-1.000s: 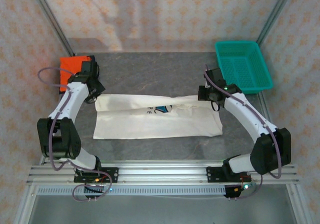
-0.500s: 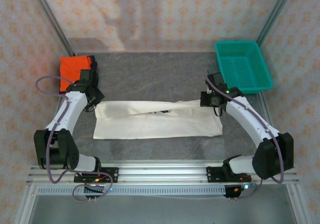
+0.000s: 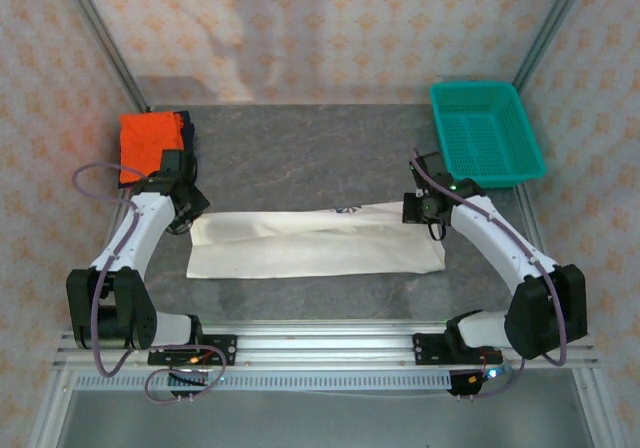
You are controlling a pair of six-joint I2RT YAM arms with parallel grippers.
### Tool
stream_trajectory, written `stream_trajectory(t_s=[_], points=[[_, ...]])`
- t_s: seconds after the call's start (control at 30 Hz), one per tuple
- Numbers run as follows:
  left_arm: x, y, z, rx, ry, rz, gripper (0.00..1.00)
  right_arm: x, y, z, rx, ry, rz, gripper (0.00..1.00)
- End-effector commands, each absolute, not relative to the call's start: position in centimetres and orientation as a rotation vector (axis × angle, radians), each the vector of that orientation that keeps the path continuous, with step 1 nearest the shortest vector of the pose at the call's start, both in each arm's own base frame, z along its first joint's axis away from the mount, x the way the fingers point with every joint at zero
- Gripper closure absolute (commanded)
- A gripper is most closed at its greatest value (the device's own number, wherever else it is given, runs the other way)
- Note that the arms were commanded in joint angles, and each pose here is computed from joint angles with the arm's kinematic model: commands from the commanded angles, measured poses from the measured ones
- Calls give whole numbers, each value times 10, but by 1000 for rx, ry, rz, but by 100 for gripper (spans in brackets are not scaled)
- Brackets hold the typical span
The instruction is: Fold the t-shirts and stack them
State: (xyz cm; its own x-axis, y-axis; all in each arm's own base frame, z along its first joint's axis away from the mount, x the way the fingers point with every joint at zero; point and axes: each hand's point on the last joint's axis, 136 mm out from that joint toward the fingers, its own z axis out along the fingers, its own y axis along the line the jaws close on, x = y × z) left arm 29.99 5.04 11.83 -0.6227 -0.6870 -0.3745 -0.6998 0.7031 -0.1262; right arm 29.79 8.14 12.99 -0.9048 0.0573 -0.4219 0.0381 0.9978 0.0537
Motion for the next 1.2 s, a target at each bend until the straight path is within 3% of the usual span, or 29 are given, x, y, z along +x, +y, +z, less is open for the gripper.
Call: stream_trajectory(t_s=[0.0, 0.3, 0.73, 1.17], points=[[312, 59, 136, -1047, 2467, 92, 100, 289, 74, 120, 88, 2751, 1, 97], [359, 69, 180, -966, 2371, 110, 100, 292, 81, 116, 75, 2765, 44, 97], [290, 63, 109, -1081, 2484, 156, 100, 284, 78, 101, 97, 2821, 13, 97], [272, 63, 88, -1112, 2530, 189, 100, 255, 69, 66, 258, 2967, -51, 97]])
